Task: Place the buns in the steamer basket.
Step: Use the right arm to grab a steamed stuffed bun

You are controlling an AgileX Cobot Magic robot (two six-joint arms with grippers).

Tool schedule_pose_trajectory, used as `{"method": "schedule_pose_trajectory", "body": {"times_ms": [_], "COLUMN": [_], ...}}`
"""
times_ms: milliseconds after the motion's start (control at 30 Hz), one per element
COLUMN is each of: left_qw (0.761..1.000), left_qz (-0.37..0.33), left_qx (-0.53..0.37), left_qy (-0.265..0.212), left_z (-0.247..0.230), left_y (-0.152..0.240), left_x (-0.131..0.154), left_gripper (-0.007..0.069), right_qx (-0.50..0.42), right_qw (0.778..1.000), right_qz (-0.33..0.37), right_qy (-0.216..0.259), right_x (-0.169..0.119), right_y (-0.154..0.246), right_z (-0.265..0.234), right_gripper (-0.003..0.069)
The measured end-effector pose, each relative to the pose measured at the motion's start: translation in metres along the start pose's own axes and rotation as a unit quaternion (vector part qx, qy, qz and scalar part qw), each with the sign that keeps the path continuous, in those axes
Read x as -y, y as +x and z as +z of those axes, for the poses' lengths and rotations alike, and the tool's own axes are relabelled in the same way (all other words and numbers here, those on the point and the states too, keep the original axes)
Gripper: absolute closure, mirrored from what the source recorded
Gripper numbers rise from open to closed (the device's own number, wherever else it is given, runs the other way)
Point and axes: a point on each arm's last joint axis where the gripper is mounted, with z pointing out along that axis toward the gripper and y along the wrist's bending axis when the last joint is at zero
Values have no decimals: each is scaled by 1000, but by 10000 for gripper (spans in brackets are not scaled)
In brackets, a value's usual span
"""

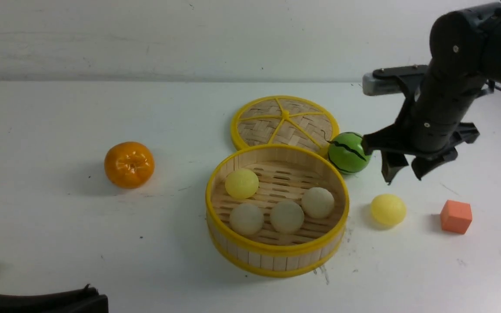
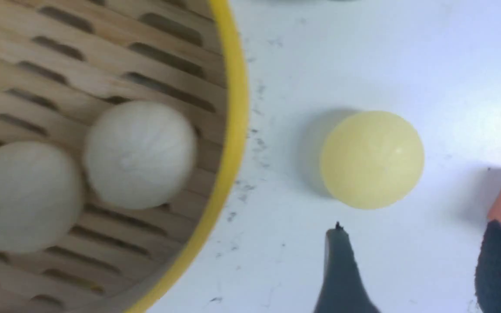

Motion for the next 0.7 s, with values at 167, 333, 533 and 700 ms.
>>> {"method": "schedule_pose_trajectory", "body": {"times_ms": [167, 333, 533, 700], "left_qw": [1000, 1000, 1000, 1000], "left_qz": [3, 3, 3, 3], "left_qx": [-4, -4, -4, -5], "left_qy": [0, 0, 0, 0], "left_z": [0, 0, 0, 0], "left_y": [1, 1, 1, 1], "left_x": [0, 0, 0, 0], "left_gripper": [533, 533, 528, 523], "right_qx": [-21, -29, -37, -34], "right_qw": [998, 998, 998, 998], "right_qz": [47, 52, 52, 51], "right_qy": [-24, -31, -28, -26], "right_x": [19, 19, 19, 20], "right_y": [-4, -6, -6, -7], "right_z": [30, 46, 59, 60], "right_gripper": [305, 311, 328, 391]}}
